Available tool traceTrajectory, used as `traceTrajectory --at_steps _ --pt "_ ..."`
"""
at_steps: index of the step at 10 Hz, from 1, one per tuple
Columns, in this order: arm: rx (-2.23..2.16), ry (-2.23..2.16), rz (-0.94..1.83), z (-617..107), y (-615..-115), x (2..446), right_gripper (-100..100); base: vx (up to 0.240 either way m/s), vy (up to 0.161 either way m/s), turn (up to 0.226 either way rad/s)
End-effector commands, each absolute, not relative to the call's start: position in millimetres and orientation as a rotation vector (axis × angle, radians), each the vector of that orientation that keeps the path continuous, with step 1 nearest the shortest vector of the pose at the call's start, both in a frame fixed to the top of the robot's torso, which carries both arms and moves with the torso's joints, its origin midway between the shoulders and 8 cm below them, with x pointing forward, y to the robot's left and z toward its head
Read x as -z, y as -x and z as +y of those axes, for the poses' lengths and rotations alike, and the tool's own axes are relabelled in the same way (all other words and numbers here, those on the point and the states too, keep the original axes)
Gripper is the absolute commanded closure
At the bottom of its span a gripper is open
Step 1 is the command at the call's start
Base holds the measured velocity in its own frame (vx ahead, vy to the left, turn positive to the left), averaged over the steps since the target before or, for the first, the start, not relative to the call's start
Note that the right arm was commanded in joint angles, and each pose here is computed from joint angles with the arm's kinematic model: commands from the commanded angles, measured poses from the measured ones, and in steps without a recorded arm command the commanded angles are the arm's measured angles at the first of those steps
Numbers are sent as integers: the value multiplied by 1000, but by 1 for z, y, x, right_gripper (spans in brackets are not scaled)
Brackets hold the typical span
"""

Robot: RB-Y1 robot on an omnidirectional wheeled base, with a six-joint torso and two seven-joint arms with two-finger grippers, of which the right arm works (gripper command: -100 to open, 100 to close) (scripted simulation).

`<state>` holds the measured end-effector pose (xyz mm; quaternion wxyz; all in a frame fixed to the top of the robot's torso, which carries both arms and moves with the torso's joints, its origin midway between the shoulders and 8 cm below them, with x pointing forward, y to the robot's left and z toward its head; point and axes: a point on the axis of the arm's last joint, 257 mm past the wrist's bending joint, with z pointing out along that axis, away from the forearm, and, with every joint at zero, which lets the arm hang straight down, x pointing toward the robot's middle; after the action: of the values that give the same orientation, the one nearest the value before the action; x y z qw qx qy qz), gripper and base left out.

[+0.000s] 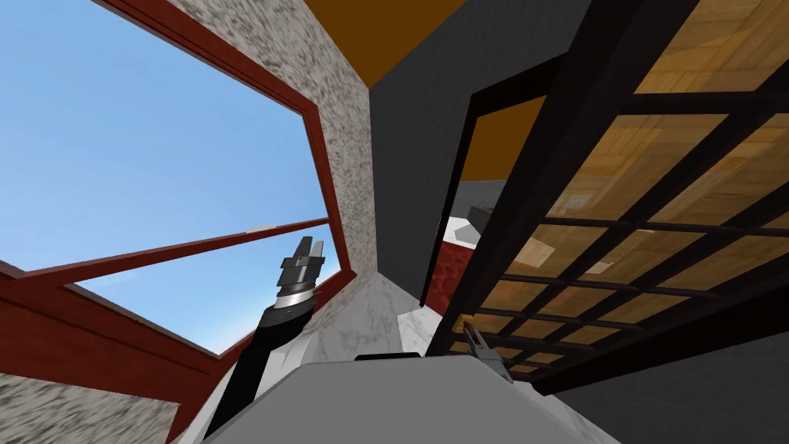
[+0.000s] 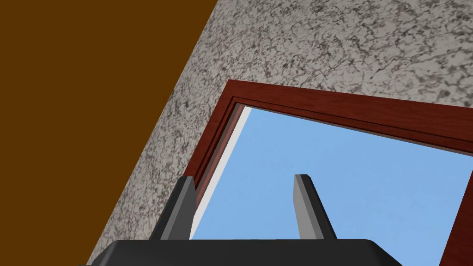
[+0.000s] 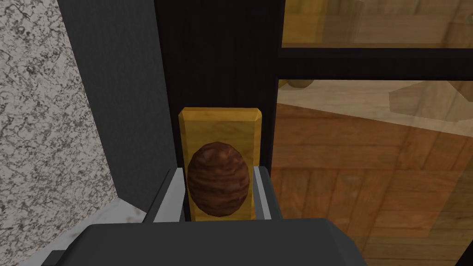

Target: Pull the door open

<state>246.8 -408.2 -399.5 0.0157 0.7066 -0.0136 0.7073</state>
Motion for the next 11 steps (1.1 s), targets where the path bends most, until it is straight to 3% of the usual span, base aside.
traceTrajectory --at_steps 1,7,11 --pt "-2200 -2198 -42 -408 -247 400 100 -109 -12 25" --pt "-2218 -2219 -6 -408 -245 400 100 -240 -43 165" --pt "-2221 -2221 5 -410 -246 400 100 -190 -24 94"
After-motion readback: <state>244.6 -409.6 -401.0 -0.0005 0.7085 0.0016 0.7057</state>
